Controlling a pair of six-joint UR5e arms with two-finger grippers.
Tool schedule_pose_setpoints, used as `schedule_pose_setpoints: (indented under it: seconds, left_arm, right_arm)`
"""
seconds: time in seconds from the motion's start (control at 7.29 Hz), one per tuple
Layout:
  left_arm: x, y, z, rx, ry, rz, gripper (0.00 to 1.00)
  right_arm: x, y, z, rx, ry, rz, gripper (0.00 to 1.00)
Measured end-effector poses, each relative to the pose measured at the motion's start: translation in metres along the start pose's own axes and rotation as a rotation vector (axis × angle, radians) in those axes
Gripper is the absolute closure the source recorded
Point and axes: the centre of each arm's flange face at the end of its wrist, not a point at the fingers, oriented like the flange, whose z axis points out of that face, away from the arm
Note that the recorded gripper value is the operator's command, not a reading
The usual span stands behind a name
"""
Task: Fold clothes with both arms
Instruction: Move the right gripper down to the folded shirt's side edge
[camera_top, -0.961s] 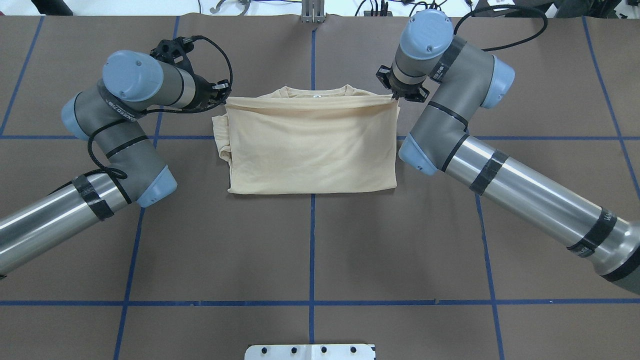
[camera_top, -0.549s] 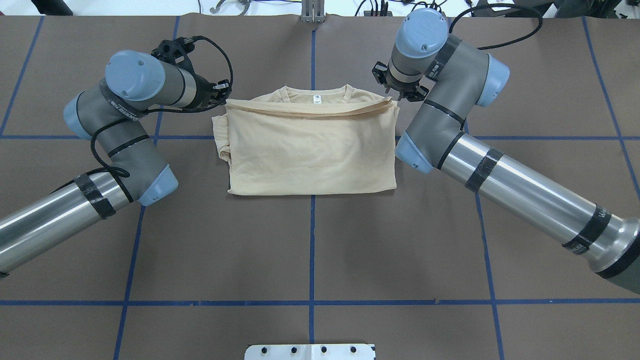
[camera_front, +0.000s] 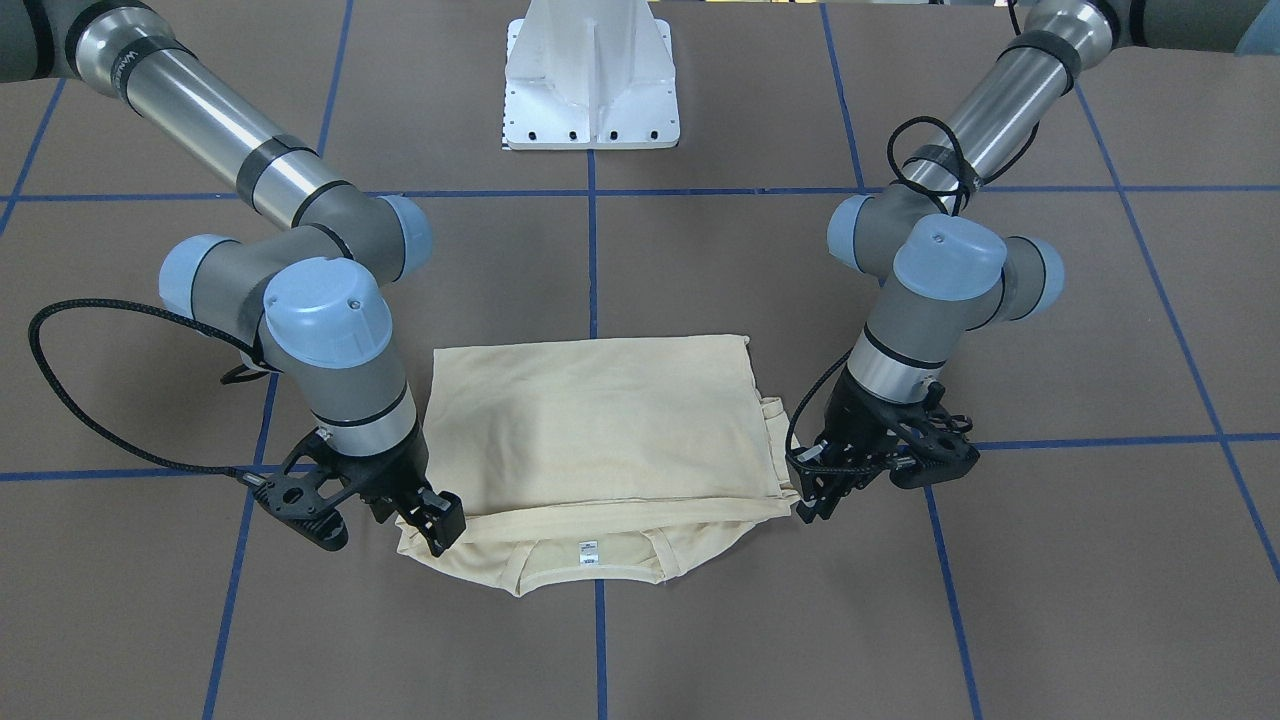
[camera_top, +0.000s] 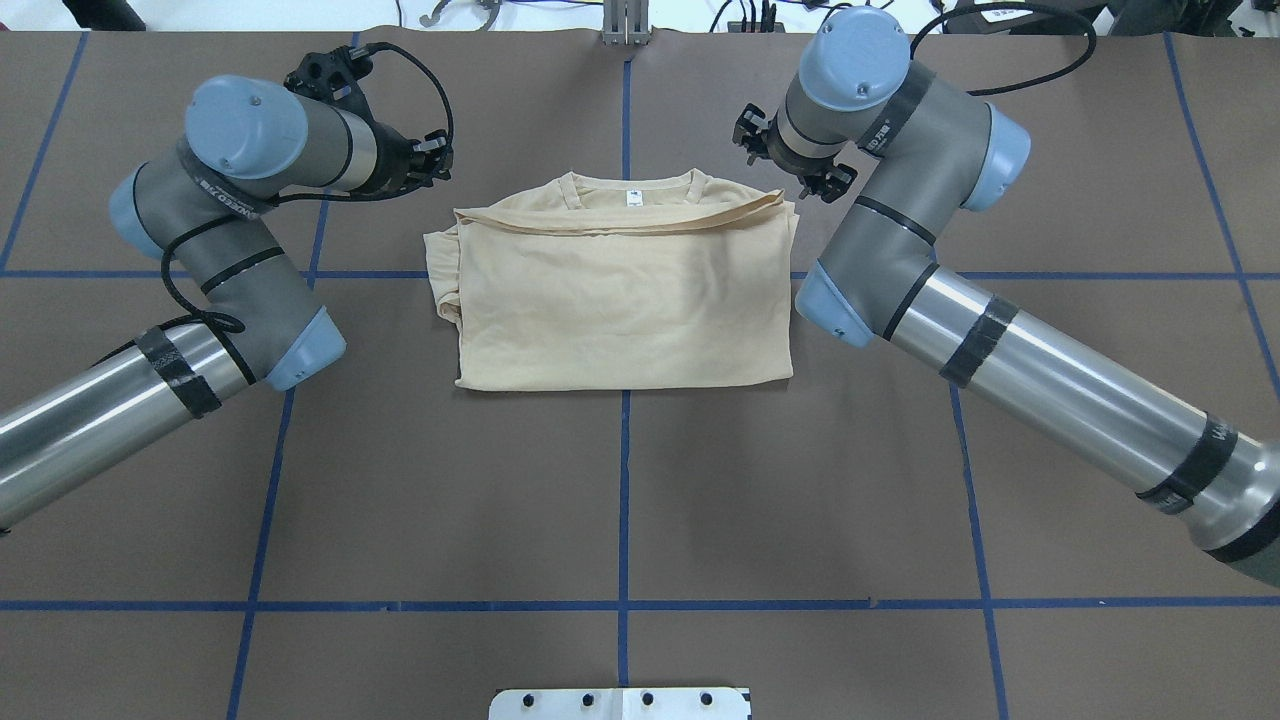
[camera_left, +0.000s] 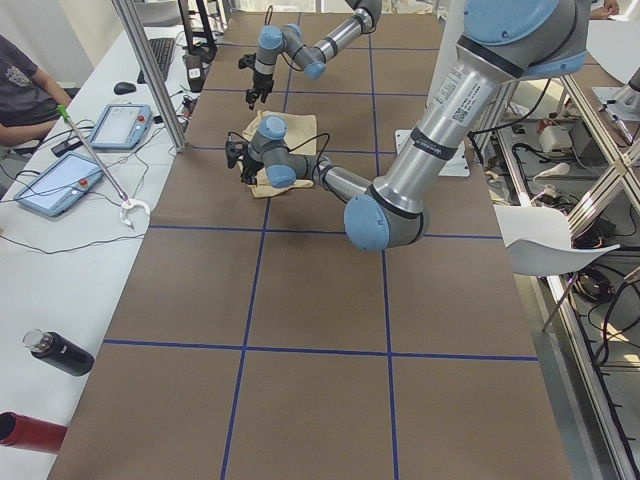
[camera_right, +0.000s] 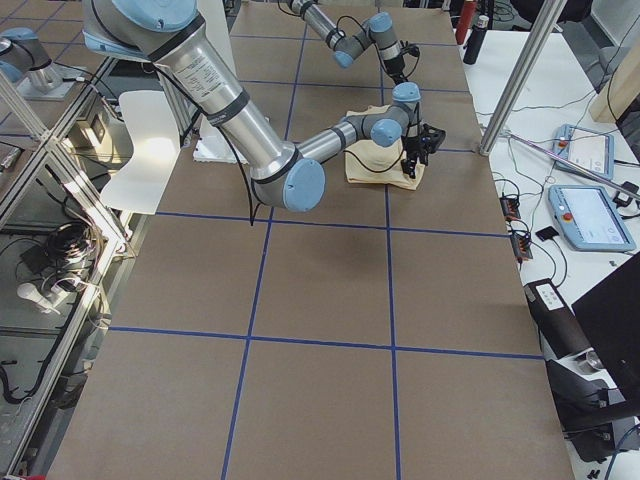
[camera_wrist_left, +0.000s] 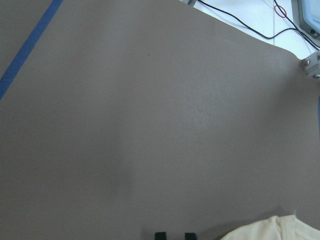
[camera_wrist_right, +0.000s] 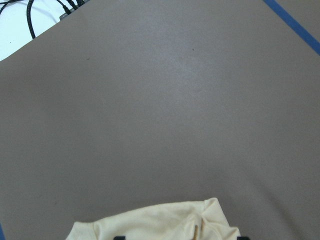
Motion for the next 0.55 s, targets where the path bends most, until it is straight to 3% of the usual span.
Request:
schedule_pose_setpoints:
  seconds: [0.27,0.55]
  left_arm:
    - [0.007,-0.005,-0.01,0.008,0.023,0.002,0.67]
    - [0.007,-0.005,-0.012,0.009,0.027,0.006,0.67]
  right_arm:
    - [0.045,0.047,-0.029,-0.045,-0.074,0.075,0.2]
    - [0.069,0.101,-0.028,-0.046,-0.125,0.203,0.22]
